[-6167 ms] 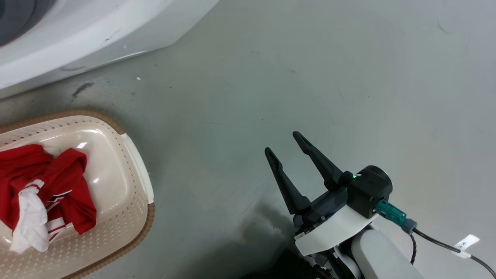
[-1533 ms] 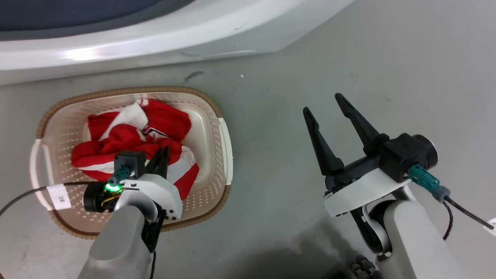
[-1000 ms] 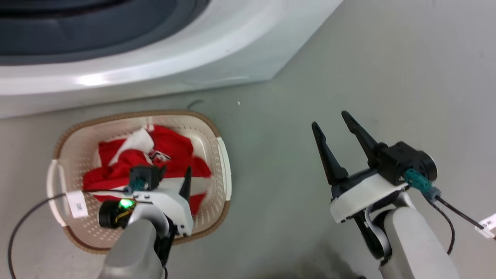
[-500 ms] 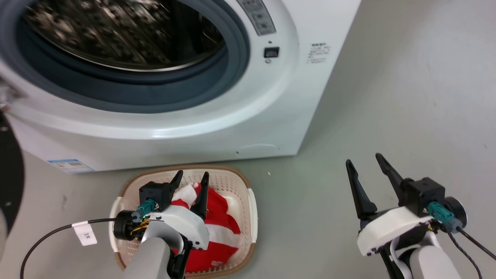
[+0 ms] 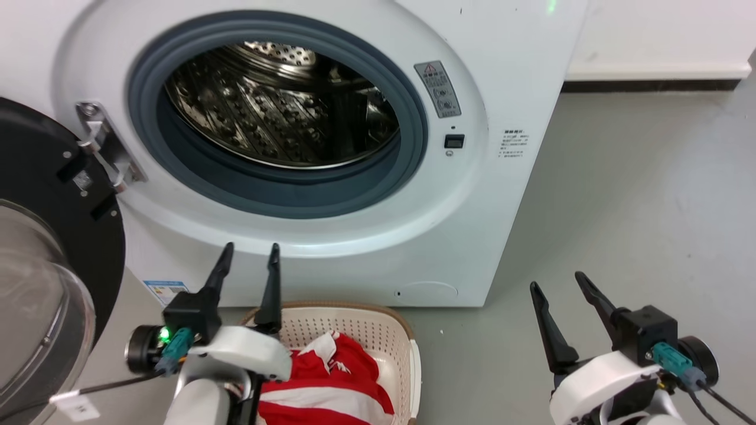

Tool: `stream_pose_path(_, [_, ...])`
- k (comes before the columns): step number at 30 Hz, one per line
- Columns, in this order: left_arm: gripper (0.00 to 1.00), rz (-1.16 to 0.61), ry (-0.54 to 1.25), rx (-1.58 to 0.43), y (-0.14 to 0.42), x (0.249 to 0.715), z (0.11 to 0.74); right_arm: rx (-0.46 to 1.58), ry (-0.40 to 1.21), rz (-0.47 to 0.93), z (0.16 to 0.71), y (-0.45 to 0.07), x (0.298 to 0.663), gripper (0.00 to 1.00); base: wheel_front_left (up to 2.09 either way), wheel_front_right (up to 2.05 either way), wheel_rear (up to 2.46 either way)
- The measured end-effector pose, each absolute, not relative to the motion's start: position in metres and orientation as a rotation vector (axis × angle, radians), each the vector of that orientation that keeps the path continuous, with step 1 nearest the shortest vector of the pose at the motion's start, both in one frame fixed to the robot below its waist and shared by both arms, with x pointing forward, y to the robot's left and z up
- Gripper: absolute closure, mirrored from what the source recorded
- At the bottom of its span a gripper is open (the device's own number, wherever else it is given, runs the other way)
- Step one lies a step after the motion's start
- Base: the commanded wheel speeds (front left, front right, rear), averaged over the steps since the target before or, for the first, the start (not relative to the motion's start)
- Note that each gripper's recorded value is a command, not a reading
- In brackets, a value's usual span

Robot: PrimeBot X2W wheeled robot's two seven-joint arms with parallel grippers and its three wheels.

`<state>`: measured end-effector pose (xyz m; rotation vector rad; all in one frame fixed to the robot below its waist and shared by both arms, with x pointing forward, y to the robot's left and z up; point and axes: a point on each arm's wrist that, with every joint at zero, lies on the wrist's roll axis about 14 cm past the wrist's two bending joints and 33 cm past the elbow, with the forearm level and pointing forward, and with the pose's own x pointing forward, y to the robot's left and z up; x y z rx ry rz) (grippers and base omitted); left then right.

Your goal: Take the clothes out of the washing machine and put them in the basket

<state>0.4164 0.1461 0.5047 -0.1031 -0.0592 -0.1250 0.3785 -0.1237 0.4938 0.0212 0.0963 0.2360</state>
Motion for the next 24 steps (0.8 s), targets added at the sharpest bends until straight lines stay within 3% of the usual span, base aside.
stream_pose_path(11, [0.00, -0.063, -0.187, -0.058, 0.171, 0.381, 0.552, -0.005, 0.022, 0.213, 0.519, -0.132, 0.355, 0.00, 0.00, 0.00, 0.00])
stream_pose_path(24, [0.00, -0.073, -0.152, -0.060, 0.163, 0.351, 0.552, -0.025, 0.008, 0.147, 0.526, -0.154, 0.344, 0.00, 0.00, 0.00, 0.00])
